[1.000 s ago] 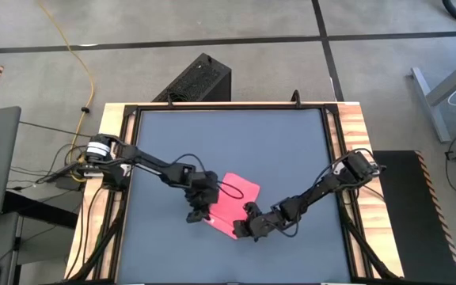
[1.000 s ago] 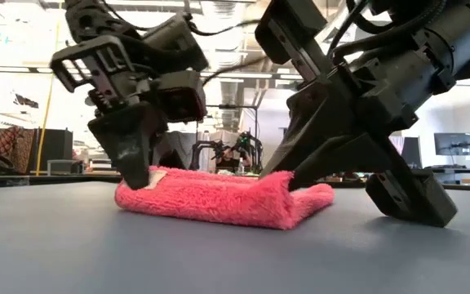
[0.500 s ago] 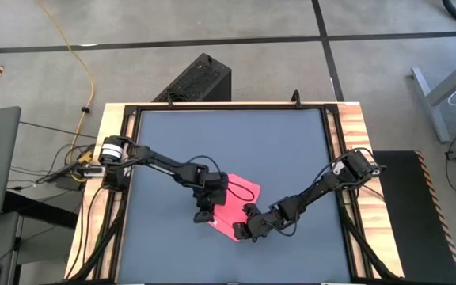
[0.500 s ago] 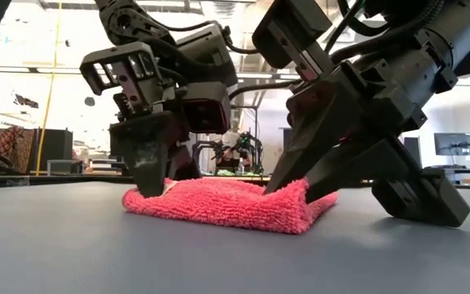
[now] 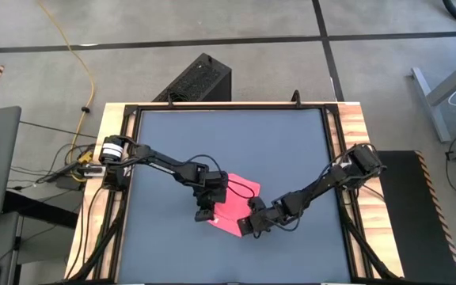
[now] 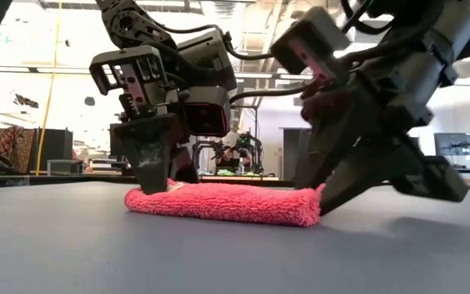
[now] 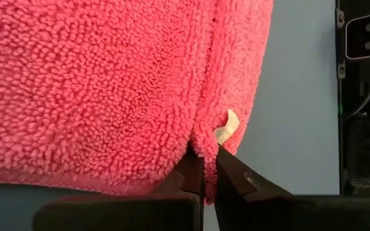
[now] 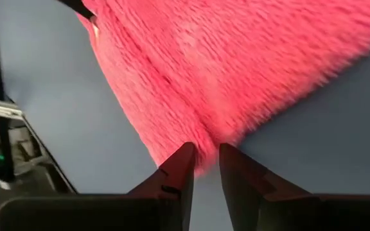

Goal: Roll towel
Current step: Roll the pink towel

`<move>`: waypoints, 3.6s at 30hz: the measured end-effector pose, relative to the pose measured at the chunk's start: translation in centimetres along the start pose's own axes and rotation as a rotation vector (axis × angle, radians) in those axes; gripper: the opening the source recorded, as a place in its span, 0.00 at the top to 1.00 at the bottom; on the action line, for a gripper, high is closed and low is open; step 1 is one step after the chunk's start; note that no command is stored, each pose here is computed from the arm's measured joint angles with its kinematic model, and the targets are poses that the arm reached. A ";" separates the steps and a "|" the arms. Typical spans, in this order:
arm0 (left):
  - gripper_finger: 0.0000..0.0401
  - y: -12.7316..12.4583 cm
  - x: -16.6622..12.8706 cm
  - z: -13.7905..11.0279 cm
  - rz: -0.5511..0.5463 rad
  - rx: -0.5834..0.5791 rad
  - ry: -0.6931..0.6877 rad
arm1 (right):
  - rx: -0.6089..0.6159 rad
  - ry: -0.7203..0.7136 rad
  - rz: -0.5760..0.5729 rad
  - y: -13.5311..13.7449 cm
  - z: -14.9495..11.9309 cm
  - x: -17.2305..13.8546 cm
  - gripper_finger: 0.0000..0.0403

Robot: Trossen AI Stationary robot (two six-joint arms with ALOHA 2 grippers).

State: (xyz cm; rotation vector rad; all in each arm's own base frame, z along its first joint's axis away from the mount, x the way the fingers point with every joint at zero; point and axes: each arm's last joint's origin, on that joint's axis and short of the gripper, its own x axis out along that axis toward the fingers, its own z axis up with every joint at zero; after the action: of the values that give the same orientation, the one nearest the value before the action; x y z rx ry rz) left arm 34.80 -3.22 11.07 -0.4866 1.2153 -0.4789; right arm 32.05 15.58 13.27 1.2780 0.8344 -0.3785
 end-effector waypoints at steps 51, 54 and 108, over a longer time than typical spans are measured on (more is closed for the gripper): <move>1.00 0.9 -0.7 0.0 -0.040 -0.120 0.000 | -1.125 -0.078 0.133 4.4 -1.1 -3.9 0.74; 1.00 0.9 -0.7 0.0 -0.041 -0.120 -0.002 | -1.145 -0.067 0.124 4.4 -1.0 -4.3 0.74; 0.97 0.8 -0.7 0.0 -0.060 -0.104 0.009 | -1.032 -0.199 -0.112 1.1 -3.0 2.5 0.31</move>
State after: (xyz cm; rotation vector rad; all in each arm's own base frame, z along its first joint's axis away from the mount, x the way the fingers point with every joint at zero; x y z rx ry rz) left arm 34.65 -2.19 11.07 -0.6120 1.2410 -0.4707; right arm 33.48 19.16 12.02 0.2313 0.7641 -0.1125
